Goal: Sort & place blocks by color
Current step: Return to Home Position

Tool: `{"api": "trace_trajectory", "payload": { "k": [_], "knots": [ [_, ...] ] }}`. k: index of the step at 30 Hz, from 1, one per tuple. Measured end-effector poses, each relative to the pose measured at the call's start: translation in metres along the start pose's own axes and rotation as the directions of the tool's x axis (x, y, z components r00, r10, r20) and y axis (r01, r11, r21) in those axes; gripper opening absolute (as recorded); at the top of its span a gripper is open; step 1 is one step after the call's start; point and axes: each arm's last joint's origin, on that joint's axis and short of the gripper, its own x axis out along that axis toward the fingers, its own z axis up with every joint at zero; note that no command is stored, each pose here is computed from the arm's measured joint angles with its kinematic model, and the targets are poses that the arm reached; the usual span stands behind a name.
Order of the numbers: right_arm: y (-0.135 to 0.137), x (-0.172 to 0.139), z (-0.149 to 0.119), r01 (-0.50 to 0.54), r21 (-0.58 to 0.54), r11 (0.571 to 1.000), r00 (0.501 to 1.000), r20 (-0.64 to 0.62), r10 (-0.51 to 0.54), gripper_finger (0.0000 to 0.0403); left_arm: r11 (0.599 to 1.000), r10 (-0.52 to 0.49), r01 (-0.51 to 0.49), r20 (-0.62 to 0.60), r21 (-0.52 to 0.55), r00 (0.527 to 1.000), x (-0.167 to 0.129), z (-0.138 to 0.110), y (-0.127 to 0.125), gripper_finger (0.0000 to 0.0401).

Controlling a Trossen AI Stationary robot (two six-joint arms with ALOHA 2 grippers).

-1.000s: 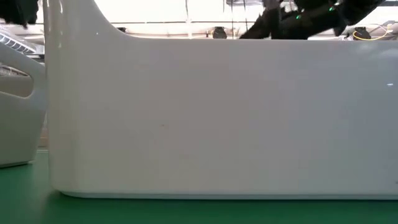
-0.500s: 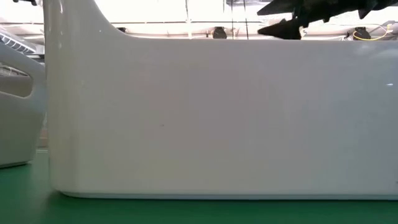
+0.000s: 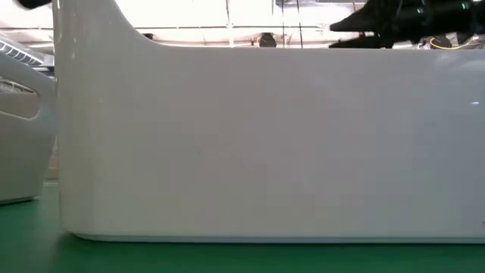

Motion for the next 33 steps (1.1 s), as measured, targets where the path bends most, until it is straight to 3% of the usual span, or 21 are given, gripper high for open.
{"api": "trace_trajectory", "payload": {
  "k": [6, 12, 18, 22, 33],
  "knots": [
    [-0.011, -0.011, -0.038, -0.055, 0.111, 0.992, 0.987, 0.158, 0.037, 0.024, 0.974, 0.053, -0.114, 0.293, 0.195, 0.955, -0.047, 0.018, 0.005, 0.0225],
    [-0.016, -0.017, -0.057, -0.085, 0.157, 0.984, 0.975, 0.217, 0.05, 0.024, 0.931, 0.111, -0.26, 0.479, 0.257, 0.871, -0.083, 0.027, 0.013, 0.0225],
    [-0.019, -0.019, -0.066, -0.07, 0.159, 0.985, 0.981, 0.189, 0.039, 0.024, 0.896, 0.137, -0.342, 0.555, 0.284, 0.821, -0.102, 0.03, 0.018, 0.0225],
    [-0.021, -0.018, -0.069, -0.05, 0.219, 0.974, 0.985, 0.174, 0.011, 0.024, 0.882, 0.166, -0.385, 0.586, 0.271, 0.793, -0.11, 0.03, 0.022, 0.0225],
    [-0.022, -0.017, -0.077, -0.019, 0.251, 0.968, 0.995, 0.098, -0.006, 0.024, 0.911, 0.287, -0.388, 0.462, 0.137, 0.839, -0.107, 0.014, 0.038, 0.0225]
  ]
}}
